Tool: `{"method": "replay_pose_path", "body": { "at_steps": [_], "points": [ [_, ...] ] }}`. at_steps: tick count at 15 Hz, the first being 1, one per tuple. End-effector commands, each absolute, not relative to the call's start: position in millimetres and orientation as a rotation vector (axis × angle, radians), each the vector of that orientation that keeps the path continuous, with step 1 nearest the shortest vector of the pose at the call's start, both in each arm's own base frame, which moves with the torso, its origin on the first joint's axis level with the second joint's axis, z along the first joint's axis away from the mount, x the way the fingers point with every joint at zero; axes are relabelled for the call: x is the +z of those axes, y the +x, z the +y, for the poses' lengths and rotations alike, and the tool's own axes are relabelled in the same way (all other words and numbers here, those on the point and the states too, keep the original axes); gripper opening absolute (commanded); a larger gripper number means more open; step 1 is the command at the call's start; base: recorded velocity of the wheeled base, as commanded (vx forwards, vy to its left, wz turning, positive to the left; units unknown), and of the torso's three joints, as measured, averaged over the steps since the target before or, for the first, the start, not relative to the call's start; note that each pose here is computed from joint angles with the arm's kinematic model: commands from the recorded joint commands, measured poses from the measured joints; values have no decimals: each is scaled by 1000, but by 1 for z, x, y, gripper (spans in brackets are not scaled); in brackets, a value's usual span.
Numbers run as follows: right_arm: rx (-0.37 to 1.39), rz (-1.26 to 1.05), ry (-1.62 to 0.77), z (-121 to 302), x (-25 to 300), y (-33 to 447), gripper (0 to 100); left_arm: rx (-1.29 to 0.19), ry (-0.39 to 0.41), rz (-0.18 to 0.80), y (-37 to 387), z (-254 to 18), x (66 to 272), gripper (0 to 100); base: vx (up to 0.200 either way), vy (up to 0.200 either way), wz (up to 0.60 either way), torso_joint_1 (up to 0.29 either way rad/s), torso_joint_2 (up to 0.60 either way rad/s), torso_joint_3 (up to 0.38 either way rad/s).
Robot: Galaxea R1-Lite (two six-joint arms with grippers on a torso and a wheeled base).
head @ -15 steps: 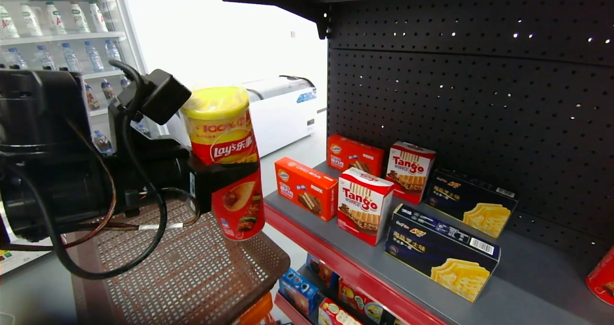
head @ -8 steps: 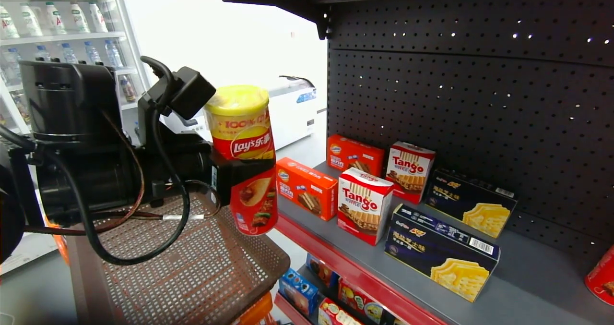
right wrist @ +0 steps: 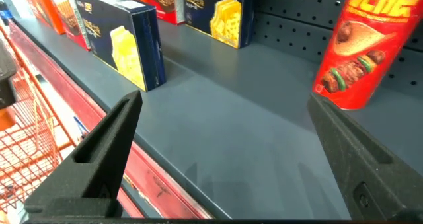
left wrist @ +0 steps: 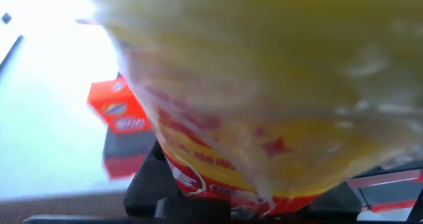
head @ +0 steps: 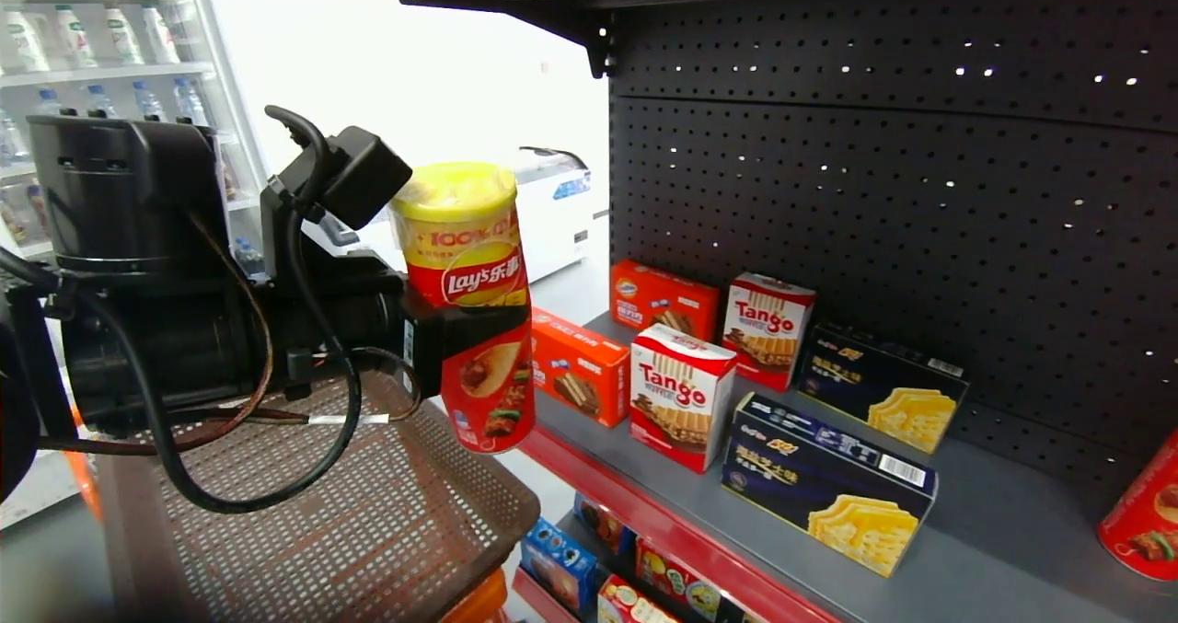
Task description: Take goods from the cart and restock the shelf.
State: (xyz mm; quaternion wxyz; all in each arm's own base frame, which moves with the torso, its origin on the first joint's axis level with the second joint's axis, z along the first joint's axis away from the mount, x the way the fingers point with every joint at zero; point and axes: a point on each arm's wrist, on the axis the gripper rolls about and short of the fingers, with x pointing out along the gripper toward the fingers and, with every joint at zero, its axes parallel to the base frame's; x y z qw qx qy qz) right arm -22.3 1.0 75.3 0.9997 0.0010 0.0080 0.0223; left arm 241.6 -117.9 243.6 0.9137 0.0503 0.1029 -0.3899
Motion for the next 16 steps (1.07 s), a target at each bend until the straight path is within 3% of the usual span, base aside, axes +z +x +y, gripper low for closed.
{"method": "replay_pose_path", "body": {
  "at_steps": [1,9,14,16],
  "points": [
    [46,18,2,1,75,-22,100,-806,103,198,238,-117,247,0,0,0,-600,2,2,2],
    [44,18,2,1,75,-22,100,-889,68,141,207,-128,267,0,0,0,-600,3,1,2],
    [44,18,2,1,75,-22,100,-911,75,173,191,-125,270,0,0,0,-600,2,2,3],
    [44,18,2,1,75,-22,100,-908,75,173,192,-125,270,0,0,0,0,0,0,0]
  ]
}}
